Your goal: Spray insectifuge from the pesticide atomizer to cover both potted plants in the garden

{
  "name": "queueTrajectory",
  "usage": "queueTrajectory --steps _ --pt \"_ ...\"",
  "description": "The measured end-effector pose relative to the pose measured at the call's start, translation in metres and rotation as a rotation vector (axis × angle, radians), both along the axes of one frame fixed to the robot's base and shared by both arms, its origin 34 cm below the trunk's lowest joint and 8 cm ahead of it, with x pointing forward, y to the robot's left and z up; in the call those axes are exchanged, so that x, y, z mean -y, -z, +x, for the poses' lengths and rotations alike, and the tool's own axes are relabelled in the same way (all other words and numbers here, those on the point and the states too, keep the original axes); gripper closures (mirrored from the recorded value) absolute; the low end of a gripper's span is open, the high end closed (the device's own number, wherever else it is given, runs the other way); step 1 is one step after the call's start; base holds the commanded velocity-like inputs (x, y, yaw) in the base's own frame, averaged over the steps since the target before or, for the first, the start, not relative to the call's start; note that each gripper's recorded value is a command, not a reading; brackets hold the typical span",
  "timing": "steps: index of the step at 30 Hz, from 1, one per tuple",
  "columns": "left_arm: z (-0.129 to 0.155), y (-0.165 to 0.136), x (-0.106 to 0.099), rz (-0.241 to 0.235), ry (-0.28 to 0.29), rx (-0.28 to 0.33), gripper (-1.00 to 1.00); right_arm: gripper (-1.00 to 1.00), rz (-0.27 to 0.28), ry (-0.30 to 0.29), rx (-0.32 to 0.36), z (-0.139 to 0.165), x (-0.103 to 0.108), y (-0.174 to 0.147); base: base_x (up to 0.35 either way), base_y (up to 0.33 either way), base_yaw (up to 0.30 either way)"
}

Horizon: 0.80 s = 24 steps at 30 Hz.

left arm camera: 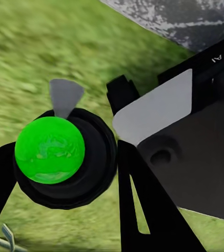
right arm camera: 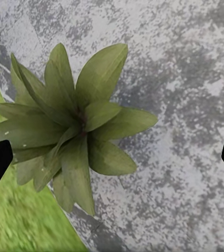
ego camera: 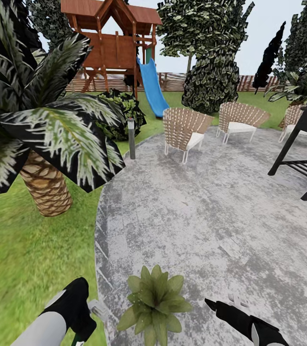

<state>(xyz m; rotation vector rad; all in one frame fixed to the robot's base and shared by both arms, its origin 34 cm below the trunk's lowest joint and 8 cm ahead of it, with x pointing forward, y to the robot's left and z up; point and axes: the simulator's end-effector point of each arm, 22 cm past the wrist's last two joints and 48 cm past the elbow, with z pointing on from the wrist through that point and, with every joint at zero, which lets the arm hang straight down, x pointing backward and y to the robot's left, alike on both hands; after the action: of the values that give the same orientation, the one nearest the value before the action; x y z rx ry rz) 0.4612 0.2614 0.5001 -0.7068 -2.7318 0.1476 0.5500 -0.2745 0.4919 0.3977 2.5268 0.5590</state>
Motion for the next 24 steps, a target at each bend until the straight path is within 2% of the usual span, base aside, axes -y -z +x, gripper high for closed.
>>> queueTrajectory --steps 5,7,10,12,13,18,24 --pt "-0.003 0.003 -0.001 0.003 0.005 -0.008 1.00 -1.00 -0.001 0.001 -0.008 -0.002 0.000 0.003 0.005 0.000 0.000" --pt "-0.001 0.004 -0.006 0.021 0.013 0.002 1.00 -1.00 0.000 0.000 -0.008 -0.002 0.000 0.003 0.000 0.000 0.000" --pt "0.009 0.006 -0.024 0.097 0.037 0.048 1.00 -1.00 0.000 0.000 -0.008 -0.002 0.000 0.003 0.000 0.000 0.000" --pt "0.019 0.007 -0.040 0.168 0.057 0.093 1.00 -1.00 0.001 0.000 -0.008 -0.002 0.000 0.003 0.000 0.000 0.000" --pt "0.022 0.007 -0.044 0.185 0.061 0.107 1.00 -1.00 0.000 0.000 -0.008 -0.002 0.000 0.003 0.000 0.000 0.000" --pt "0.034 0.010 -0.039 0.157 0.097 0.159 1.00 -1.00 0.001 0.000 -0.008 -0.002 0.000 0.003 0.000 0.000 0.000" --pt "0.038 0.011 -0.030 0.138 0.110 0.176 1.00 -1.00 0.000 0.000 -0.008 -0.002 0.000 0.003 0.000 0.000 0.000"
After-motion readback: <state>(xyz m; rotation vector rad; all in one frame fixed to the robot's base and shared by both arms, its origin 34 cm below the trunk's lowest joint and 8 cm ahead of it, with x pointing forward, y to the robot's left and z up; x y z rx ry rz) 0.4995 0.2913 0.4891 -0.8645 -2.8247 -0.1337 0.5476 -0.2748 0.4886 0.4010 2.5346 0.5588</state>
